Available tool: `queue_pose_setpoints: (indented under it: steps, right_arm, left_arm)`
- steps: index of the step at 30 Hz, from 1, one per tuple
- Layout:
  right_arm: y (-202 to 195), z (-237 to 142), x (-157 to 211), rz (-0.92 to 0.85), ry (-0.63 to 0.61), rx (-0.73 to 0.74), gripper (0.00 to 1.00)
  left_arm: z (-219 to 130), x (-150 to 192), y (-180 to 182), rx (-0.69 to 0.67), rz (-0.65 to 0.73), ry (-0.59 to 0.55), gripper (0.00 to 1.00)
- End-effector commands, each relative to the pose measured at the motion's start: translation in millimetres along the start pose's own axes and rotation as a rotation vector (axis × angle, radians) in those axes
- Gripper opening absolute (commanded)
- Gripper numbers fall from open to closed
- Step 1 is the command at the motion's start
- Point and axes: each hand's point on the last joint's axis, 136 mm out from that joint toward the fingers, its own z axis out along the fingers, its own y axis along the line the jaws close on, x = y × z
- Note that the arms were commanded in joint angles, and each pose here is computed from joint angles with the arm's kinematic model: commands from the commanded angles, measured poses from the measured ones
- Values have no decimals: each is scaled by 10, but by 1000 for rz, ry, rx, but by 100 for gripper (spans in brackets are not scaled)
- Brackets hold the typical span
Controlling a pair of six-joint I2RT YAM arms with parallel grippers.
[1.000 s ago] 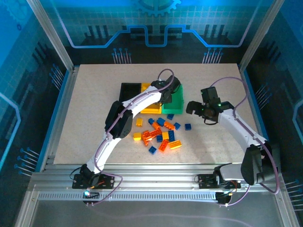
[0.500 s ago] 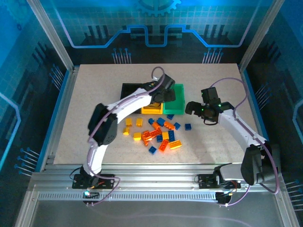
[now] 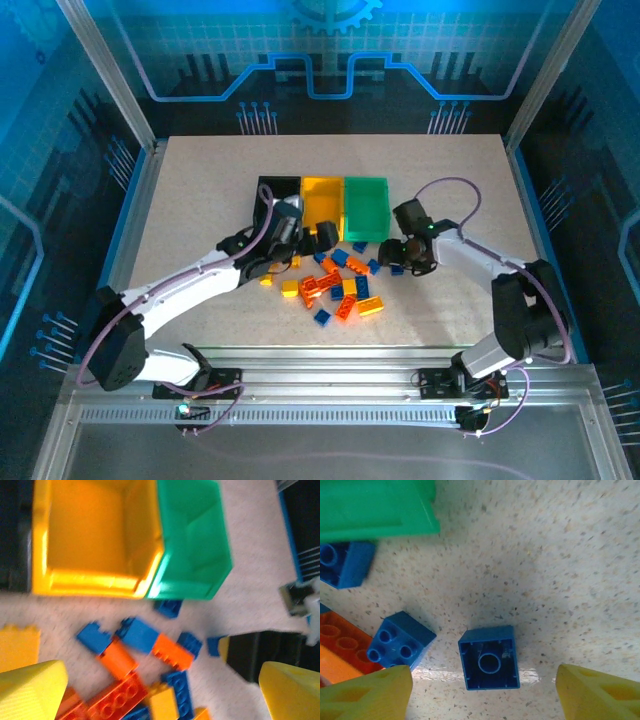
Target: Sort the legos into containers by color
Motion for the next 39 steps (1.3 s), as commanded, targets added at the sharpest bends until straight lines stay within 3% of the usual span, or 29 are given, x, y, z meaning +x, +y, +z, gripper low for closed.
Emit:
queue_pose_setpoints:
  steps: [1, 14, 23, 30, 39]
  right_arm:
    - [-108, 123, 47, -7, 21, 88, 73]
    - [-128, 384, 52, -15, 61, 140, 53]
    - [0, 230, -21, -39, 25, 72, 28]
    - [489, -370, -513, -110, -134, -51, 29]
    - [784, -27, -1267, -91, -150, 60, 32]
  left_arm:
    - [-93, 90, -37, 71, -38, 1, 99]
    - [-108, 299, 244, 20, -38, 20, 99]
    - [-181, 336, 462, -44, -56, -14, 99]
    - [-407, 369, 747, -121, -88, -72, 99]
    - [-612, 438, 914, -137, -133, -101, 99]
